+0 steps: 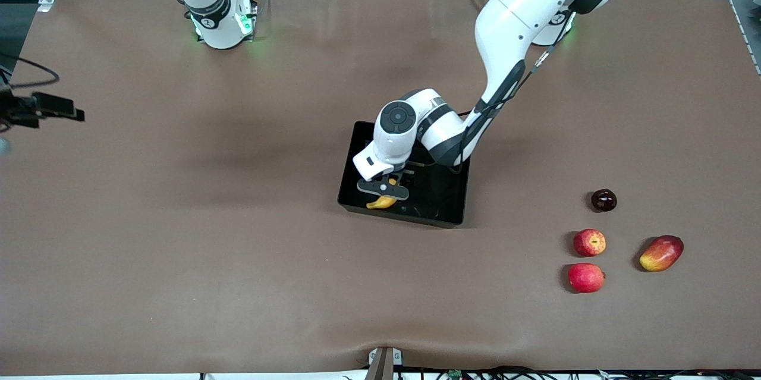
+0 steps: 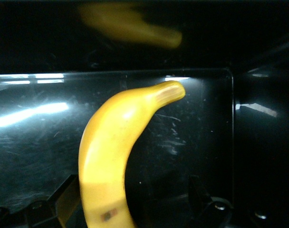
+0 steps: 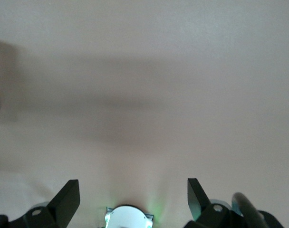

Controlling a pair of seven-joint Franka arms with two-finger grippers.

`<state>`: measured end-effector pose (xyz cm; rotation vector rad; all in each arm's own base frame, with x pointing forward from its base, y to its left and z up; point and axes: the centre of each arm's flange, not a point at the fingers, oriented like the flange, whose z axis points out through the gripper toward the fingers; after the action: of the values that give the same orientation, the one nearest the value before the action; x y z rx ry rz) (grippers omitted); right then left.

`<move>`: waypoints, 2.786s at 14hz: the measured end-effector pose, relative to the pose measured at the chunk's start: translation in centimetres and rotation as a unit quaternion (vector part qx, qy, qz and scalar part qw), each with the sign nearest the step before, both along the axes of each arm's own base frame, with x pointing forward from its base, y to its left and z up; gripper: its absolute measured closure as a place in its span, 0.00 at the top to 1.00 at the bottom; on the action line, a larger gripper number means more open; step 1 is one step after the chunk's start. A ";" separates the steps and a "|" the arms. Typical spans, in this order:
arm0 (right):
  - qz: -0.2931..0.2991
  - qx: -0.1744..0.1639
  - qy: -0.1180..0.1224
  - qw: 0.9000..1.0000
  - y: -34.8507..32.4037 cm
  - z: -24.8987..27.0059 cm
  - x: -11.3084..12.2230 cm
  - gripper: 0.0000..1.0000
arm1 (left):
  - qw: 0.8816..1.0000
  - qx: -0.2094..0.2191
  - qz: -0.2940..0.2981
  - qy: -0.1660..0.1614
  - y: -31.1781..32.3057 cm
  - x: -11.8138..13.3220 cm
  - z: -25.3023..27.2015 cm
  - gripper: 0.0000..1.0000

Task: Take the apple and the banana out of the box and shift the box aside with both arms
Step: 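Grasp the banana with the left gripper while the right gripper reaches in, then carry the banana beside the fruits while the right gripper grips the tray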

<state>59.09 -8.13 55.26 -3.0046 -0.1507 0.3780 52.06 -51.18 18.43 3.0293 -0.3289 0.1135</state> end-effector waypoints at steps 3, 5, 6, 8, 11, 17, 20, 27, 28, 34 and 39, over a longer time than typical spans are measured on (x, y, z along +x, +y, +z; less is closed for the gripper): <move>0.006 0.002 0.008 1.000 0.9 -3.7 2.1 1.00 | 1.000 0.006 -0.011 -0.007 0.0 -0.2 -0.8 0.70; -0.013 -0.005 0.014 1.000 2.9 -5.3 3.0 1.00 | 1.000 0.006 -0.013 -0.011 -0.1 0.0 -0.5 0.50; -0.027 -0.008 0.017 0.999 4.4 -5.8 3.4 1.00 | 1.000 0.006 -0.014 -0.014 -0.1 0.1 -0.4 0.41; -0.055 -0.007 0.023 0.998 8.0 -6.3 3.7 1.00 | 0.999 0.015 -0.033 -0.028 -0.1 0.2 -0.2 0.35; -0.087 -0.016 0.016 0.996 14.0 -6.1 3.8 1.00 | 0.998 0.019 -0.036 -0.046 0.5 1.4 1.0 0.35; -0.115 -0.036 -0.010 0.993 26.2 -7.7 2.5 1.00 | 0.996 0.048 0.002 -0.074 5.2 6.6 11.3 0.35; -0.121 -0.034 -0.034 0.992 32.5 -10.0 1.4 1.00 | 0.995 0.063 0.008 -0.076 12.2 10.5 17.4 0.35; -0.093 -0.008 -0.080 0.992 43.9 -20.5 0.7 1.00 | 0.991 0.120 -0.046 -0.025 33.1 18.1 18.5 0.35; -0.089 -0.006 -0.084 0.992 44.9 -22.3 0.6 1.00 | 0.991 0.124 -0.047 -0.019 35.8 18.6 18.4 0.35; -0.082 0.010 -0.113 0.990 47.8 -30.5 0.5 0.67 | 0.993 0.119 -0.020 -0.005 56.4 20.5 13.5 0.35; -0.085 0.011 -0.118 0.989 47.6 -31.3 0.8 0.14 | 0.995 0.099 0.019 -0.009 61.9 20.1 7.6 0.35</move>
<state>59.89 39.48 24.00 -3.0009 0.0827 0.0020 72.14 10.71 26.01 3.2332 -0.3005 0.1174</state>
